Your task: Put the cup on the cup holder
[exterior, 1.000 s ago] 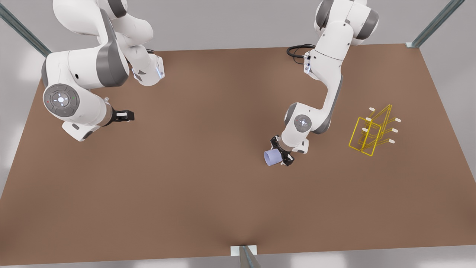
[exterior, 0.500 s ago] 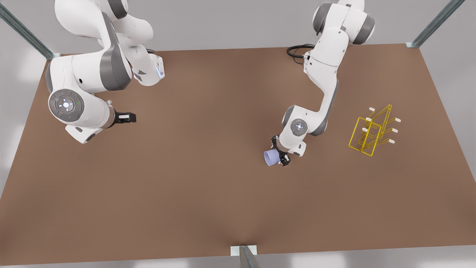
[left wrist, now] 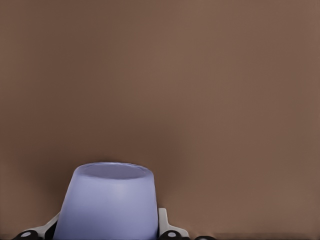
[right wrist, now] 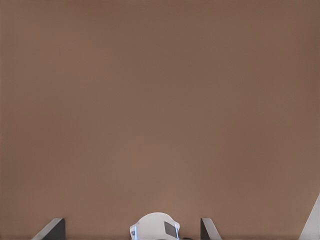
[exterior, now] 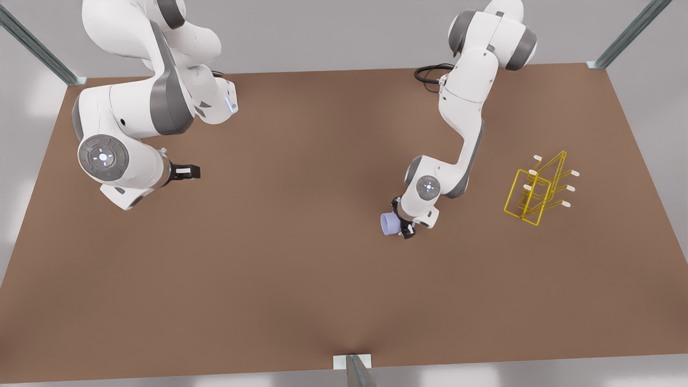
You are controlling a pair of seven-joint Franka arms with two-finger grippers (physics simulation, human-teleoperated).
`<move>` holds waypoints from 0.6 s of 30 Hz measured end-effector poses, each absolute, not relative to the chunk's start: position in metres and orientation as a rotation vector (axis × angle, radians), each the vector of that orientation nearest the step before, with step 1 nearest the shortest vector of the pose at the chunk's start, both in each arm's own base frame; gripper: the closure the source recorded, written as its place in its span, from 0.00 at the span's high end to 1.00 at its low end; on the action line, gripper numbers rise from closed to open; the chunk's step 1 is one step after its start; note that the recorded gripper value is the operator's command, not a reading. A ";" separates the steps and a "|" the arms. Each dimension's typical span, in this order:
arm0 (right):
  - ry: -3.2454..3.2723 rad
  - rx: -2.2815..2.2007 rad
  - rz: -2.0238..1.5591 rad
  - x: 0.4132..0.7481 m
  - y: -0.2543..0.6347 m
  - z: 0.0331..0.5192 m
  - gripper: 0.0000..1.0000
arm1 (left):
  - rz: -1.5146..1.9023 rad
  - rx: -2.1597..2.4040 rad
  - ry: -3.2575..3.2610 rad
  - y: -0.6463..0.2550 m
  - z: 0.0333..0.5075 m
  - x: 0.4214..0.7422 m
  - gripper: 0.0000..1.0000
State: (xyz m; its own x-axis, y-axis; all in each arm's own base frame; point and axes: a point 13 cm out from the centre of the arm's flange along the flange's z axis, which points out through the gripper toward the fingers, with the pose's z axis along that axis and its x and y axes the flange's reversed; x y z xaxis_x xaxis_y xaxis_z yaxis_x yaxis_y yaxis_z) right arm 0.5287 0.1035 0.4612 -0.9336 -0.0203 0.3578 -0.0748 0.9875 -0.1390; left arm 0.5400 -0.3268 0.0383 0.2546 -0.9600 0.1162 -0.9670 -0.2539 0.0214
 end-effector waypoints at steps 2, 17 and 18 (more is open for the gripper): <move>-2.770 0.069 0.212 0.529 0.104 0.461 1.00 | 0.173 2.428 -1.843 -0.325 0.060 0.556 0.61; -2.773 0.073 0.204 0.532 0.104 0.458 1.00 | -1.746 2.680 -2.478 -0.055 0.299 0.536 0.62; -2.772 0.074 0.204 0.532 0.104 0.457 1.00 | -1.853 2.646 -2.464 -0.044 0.300 0.530 0.62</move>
State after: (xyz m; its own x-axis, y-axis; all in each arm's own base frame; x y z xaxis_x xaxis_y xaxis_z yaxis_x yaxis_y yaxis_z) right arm 0.5323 0.1041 0.4573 -0.9342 -0.0251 0.3558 -0.0770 0.9882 -0.1324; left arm 0.5302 -0.0444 0.3001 0.0759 -0.2705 -0.9597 -0.9971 -0.0143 -0.0748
